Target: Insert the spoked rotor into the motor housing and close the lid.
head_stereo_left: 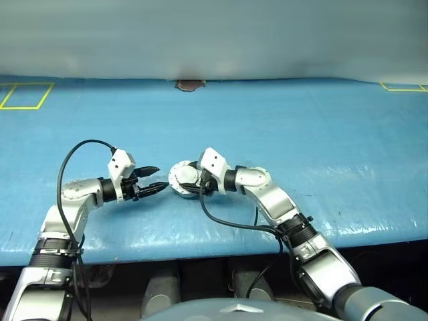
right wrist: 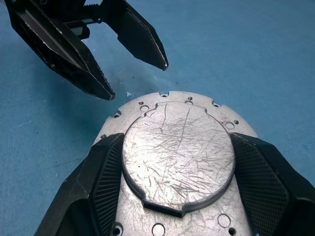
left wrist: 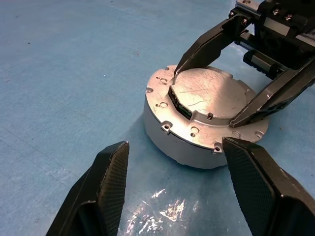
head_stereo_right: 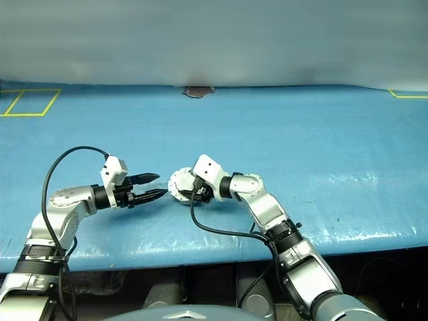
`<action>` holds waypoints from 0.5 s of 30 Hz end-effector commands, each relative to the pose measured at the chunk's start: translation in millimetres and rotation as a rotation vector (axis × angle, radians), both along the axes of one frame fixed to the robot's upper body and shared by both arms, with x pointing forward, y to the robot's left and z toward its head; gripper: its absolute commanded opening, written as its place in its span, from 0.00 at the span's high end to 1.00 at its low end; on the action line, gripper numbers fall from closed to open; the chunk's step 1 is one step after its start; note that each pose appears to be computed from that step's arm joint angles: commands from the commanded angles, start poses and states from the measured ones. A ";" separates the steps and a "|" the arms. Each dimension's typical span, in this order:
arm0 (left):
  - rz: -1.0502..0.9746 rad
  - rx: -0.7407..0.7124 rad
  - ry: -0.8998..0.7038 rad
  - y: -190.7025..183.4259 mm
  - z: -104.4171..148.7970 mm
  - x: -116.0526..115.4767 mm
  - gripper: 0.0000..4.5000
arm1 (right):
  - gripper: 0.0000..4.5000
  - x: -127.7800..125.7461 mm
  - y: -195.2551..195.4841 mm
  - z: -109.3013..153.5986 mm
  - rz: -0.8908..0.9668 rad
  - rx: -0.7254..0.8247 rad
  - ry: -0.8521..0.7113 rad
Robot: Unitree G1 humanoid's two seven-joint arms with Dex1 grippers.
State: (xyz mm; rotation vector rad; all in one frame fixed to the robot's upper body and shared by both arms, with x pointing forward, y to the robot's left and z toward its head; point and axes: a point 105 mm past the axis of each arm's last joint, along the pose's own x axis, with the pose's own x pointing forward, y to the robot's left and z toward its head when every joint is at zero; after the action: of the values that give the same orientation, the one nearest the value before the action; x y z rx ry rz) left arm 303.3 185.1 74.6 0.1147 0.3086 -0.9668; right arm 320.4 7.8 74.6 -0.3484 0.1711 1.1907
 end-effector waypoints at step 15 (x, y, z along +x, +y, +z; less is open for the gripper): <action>-0.031 -0.027 -0.031 -10.8 6.8 -2.8 0.27 | 0.33 17.5 -16.6 5.5 -0.074 -0.020 0.008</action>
State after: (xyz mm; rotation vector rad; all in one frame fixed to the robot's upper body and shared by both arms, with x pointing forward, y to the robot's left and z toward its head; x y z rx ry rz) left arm 300.2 176.8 71.8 0.0994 0.3051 -0.9888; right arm 324.9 5.6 79.1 -0.3692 0.1775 1.1946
